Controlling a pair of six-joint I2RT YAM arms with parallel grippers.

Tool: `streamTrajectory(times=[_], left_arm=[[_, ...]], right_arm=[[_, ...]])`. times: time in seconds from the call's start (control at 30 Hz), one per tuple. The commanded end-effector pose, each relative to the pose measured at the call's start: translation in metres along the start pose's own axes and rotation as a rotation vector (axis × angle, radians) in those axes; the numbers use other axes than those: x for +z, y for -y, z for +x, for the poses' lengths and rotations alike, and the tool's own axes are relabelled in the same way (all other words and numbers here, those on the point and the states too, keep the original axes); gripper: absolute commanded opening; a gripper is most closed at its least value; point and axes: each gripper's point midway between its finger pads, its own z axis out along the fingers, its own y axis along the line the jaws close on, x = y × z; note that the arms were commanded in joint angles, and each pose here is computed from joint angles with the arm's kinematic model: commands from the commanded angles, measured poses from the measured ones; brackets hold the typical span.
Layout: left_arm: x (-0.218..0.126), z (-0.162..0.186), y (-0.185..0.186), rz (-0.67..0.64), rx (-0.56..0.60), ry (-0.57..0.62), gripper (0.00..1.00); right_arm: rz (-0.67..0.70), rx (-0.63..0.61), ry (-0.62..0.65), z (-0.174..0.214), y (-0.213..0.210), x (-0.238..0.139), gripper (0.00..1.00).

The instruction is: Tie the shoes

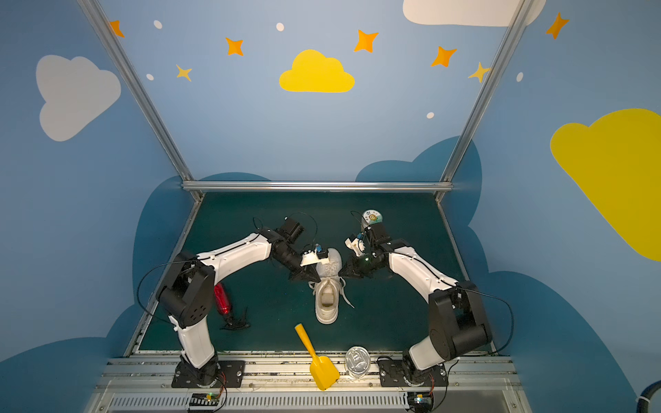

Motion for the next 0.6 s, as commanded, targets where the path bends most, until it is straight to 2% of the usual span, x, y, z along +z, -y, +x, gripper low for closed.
streamTrajectory(times=[0.0, 0.07, 0.23, 0.5, 0.57], left_arm=[[-0.006, -0.004, 0.002, -0.003, 0.01, 0.002, 0.03], [-0.007, -0.004, 0.002, -0.003, 0.012, 0.002, 0.03], [-0.007, -0.005, 0.001, -0.003, 0.014, 0.004, 0.03], [-0.006, -0.004, 0.001, -0.002, 0.016, -0.003, 0.03], [-0.007, -0.003, 0.001, -0.001, 0.014, -0.004, 0.03]], right_arm=[[0.058, 0.03, -0.009, 0.002, 0.013, -0.001, 0.0], [0.088, 0.038, -0.025, 0.004, 0.018, -0.001, 0.0], [0.064, 0.031, -0.038, 0.003, 0.014, 0.002, 0.0], [0.151, 0.059, -0.056, 0.003, 0.026, 0.001, 0.0], [0.126, 0.047, -0.052, 0.001, 0.022, 0.001, 0.0]])
